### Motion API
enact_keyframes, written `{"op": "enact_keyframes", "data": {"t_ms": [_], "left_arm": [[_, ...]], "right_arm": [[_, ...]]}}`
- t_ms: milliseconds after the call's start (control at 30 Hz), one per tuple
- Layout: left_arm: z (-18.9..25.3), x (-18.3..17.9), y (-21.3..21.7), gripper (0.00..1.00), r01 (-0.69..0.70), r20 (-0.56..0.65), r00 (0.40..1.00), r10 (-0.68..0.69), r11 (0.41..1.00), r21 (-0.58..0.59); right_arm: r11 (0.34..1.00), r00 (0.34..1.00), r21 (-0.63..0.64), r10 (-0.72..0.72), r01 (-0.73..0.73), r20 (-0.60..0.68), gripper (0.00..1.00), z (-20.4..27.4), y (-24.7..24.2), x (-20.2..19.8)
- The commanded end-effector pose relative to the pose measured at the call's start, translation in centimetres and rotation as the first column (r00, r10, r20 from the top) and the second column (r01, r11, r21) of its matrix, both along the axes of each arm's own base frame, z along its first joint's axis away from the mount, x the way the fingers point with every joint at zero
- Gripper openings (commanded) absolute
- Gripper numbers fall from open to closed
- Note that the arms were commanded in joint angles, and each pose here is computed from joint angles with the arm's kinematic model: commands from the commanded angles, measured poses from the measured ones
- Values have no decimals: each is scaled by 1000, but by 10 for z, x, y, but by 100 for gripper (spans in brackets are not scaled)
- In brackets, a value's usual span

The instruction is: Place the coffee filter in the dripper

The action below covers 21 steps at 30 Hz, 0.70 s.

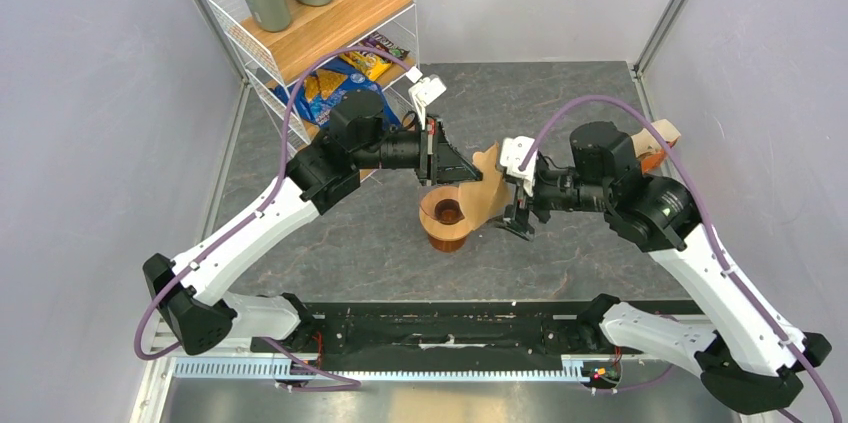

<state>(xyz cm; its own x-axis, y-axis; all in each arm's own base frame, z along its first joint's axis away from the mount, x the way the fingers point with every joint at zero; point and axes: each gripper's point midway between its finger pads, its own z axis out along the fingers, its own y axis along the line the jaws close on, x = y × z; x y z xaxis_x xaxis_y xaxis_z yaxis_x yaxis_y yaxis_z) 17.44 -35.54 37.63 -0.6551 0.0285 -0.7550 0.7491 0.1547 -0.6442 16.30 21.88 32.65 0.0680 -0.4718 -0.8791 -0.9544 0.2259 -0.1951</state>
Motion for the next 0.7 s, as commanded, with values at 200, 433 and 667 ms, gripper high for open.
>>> {"op": "enact_keyframes", "data": {"t_ms": [200,433,667], "left_arm": [[-1,5,7,2,-56,22,998,56,998,9],[-4,4,7,2,-55,26,998,54,998,23],[-5,-3,13,19,-33,42,999,32,999,37]], "right_arm": [[995,998,100,-5,-1,60,67,33,5,-1],[996,998,91,-12,6,65,45,32,3,0],[997,998,79,0,-6,70,31,30,1,-3]]}}
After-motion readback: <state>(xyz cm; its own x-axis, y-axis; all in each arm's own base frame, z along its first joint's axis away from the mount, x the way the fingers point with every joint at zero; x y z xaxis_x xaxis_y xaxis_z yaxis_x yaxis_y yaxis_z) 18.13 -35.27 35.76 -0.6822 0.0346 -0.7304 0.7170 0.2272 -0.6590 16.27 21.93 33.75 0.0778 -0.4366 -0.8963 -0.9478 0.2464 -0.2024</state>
